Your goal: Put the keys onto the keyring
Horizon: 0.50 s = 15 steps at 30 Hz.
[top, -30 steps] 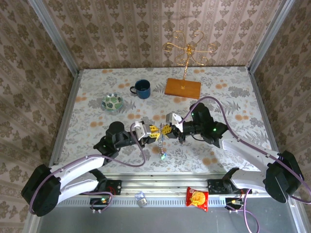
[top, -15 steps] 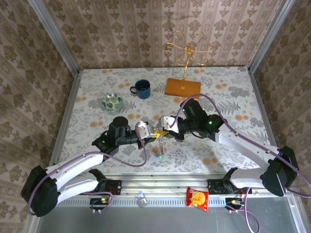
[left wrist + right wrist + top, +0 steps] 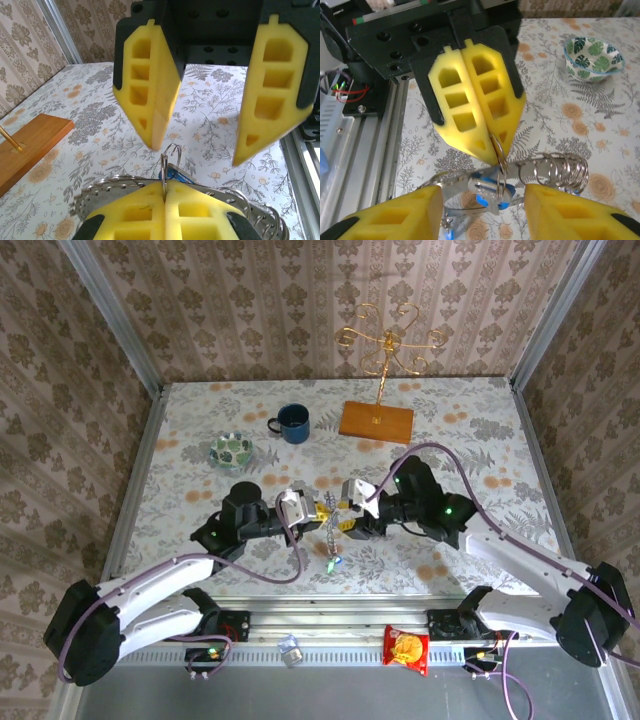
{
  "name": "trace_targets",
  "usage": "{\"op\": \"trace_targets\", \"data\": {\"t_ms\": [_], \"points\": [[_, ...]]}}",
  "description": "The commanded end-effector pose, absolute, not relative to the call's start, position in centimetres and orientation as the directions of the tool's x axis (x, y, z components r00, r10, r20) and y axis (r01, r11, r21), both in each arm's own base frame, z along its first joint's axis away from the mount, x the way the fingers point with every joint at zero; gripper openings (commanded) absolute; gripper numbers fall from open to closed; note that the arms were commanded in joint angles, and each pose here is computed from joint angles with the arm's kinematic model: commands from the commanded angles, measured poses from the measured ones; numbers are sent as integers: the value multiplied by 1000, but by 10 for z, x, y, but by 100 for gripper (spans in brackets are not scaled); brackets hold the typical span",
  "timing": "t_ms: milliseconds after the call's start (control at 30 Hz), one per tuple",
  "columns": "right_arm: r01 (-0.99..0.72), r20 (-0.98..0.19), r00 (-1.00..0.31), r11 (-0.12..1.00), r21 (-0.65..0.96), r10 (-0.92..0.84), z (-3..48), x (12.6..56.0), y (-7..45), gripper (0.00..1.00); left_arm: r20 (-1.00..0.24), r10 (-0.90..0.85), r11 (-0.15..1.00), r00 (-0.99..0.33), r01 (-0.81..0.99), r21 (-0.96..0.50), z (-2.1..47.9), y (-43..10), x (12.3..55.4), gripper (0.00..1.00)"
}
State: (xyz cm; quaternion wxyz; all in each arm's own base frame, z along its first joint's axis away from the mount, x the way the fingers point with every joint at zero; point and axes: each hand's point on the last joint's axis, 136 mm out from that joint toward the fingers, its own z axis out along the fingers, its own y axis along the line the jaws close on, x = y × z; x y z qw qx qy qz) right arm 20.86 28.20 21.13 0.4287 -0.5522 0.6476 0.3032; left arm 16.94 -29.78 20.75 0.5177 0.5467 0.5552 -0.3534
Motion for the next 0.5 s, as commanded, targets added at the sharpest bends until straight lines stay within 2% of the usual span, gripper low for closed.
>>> {"op": "trace_targets", "data": {"t_ms": [0,233,467], "points": [[-961,-944,-91,277,0,-316,235,212,279,49,-973,168,170,161,967,189,221,-300,171,0],[-927,-932,-224,357,114,-284,222,210,269,49,-972,161,181,173,963,201,218,-301,173,0],[-920,-920,-271,358,160,-284,219,215,275,46,-970,163,178,179,962,207,217,-302,173,0]]}}
